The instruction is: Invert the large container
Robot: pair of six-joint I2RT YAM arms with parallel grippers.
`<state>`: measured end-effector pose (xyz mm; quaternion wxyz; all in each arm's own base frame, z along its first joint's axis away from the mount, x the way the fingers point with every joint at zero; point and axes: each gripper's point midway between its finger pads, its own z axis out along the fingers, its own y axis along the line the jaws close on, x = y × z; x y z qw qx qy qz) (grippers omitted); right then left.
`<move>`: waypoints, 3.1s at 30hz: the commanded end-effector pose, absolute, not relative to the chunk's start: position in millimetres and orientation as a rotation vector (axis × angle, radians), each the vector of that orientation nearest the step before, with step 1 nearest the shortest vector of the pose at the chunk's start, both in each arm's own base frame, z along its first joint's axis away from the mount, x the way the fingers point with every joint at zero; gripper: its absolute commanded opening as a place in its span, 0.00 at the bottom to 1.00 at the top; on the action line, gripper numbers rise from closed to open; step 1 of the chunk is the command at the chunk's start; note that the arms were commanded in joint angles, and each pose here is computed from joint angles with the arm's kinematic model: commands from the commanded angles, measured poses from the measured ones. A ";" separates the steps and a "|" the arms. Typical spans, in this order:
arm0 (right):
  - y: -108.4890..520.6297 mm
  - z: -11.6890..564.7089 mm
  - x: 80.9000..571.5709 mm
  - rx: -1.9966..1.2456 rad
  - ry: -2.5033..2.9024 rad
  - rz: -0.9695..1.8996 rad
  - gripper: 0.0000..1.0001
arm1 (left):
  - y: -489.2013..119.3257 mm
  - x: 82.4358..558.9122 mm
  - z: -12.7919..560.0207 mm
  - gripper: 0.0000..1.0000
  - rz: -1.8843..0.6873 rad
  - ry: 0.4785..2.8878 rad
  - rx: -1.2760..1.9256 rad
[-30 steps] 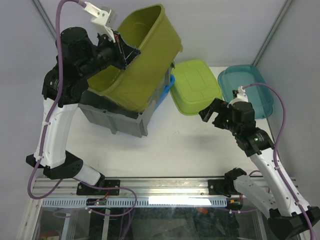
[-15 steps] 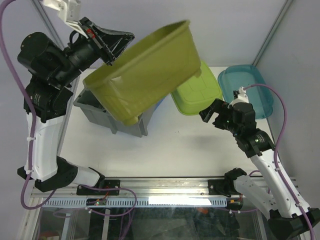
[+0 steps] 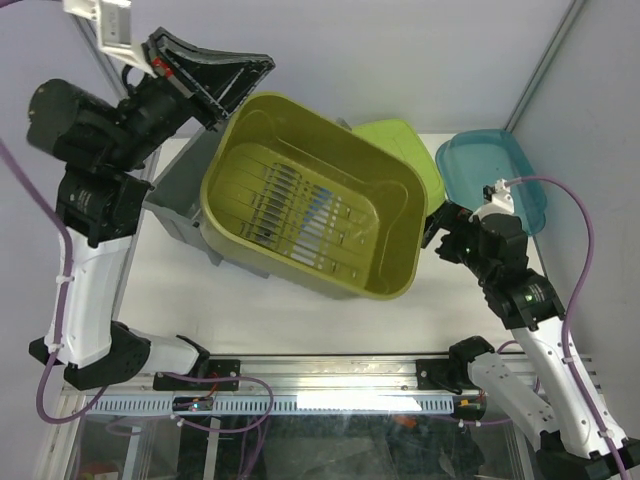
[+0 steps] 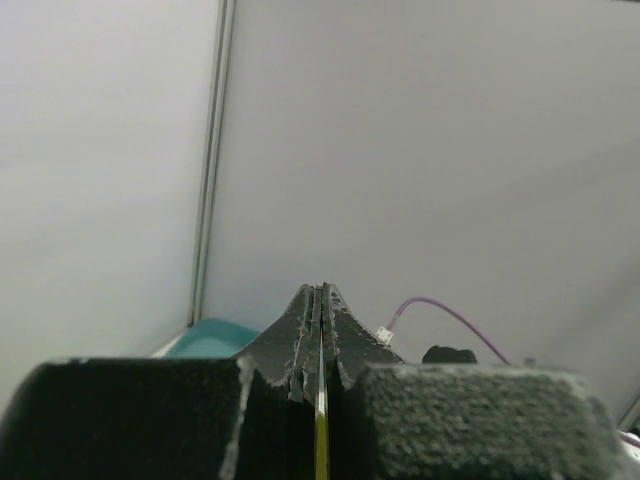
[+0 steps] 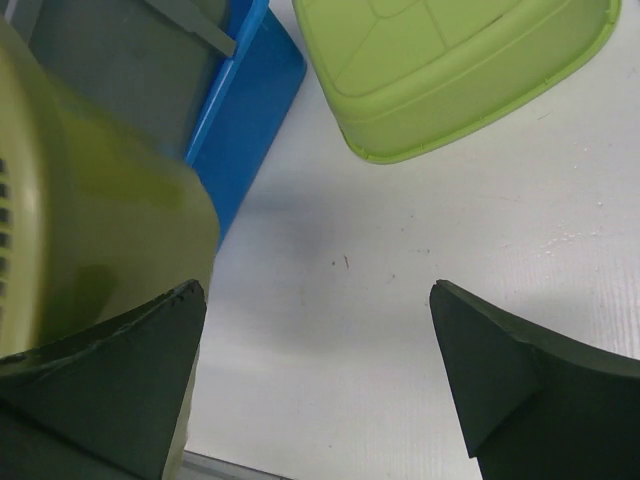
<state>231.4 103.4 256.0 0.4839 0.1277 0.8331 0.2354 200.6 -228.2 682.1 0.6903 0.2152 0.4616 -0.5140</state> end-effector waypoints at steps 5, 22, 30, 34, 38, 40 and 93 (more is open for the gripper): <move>114.9 283.6 230.3 0.273 1.955 0.672 0.99 | -248.3 224.5 644.7 0.00 -1.214 1.142 0.463; 121.1 257.8 234.1 0.301 2.016 0.688 0.99 | -281.9 251.3 544.6 0.00 -1.322 1.381 0.435; 126.5 253.9 228.0 0.251 2.032 0.717 0.99 | -294.9 245.9 537.0 0.00 -1.344 1.394 0.469; 127.3 257.5 220.6 0.170 2.006 0.722 0.99 | -298.4 233.1 535.4 0.00 -1.364 1.394 0.504; 122.6 259.9 211.8 0.134 1.975 0.710 0.99 | -299.2 218.6 530.2 0.21 -1.350 1.405 0.541; 118.1 260.8 208.9 0.137 1.962 0.692 0.99 | -298.7 214.7 527.7 0.32 -1.331 1.412 0.549; 52.6 337.8 178.7 0.237 1.575 0.507 0.99 | -367.6 32.3 430.0 0.99 -0.957 1.553 0.615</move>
